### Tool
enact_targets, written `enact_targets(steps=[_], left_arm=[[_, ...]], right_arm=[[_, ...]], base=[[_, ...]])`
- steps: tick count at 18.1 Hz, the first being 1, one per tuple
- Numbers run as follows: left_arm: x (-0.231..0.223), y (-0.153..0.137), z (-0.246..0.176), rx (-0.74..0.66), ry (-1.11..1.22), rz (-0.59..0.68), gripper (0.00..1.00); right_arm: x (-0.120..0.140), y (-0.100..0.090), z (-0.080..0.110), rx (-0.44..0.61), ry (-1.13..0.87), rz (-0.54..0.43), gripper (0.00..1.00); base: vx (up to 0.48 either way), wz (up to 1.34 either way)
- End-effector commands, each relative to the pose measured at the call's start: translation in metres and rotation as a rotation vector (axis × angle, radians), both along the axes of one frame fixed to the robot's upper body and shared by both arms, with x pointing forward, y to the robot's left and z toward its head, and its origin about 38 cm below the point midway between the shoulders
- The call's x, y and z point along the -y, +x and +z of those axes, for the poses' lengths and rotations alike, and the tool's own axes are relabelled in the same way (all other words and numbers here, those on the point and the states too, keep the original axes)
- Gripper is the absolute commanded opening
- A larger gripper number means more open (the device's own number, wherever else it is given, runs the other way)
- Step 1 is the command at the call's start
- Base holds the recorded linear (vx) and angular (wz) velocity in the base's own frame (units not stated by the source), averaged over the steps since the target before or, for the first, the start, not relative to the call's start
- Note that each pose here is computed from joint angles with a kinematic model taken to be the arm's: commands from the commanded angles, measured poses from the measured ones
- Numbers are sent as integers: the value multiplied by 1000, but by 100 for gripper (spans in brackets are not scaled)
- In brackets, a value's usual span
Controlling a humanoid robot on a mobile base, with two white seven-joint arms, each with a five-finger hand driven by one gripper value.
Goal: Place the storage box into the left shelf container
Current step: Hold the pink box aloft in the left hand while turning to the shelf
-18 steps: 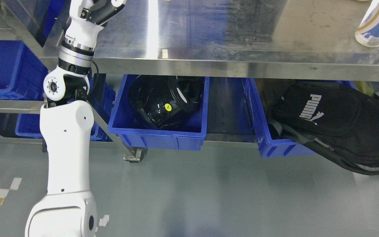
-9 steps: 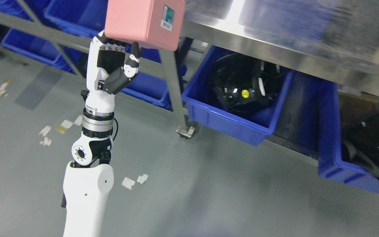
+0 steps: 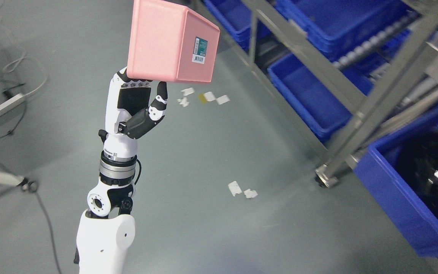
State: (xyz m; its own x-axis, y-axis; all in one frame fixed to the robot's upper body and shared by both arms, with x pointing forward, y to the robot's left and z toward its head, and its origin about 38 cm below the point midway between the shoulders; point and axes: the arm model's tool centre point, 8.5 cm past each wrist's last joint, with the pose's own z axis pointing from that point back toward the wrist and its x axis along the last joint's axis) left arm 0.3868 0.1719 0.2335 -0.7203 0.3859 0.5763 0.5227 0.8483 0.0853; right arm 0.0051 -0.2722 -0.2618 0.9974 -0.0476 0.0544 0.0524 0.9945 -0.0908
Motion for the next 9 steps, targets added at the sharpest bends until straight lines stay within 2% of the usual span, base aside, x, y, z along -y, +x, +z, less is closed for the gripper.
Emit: enact_targets(steps=[1, 6, 9], left_arm=[[-6, -17, -4, 6, 6, 6, 2], [-7, -21, -11, -7, 3, 11, 3], [-8, -21, -14, -15, 2, 12, 3]], right_arm=[[12, 8, 1, 22, -17, -19, 100], [12, 8, 1, 23, -17, -19, 100], [12, 8, 1, 22, -17, -19, 100]], base=[[191, 1258], [290, 1037], [413, 569]])
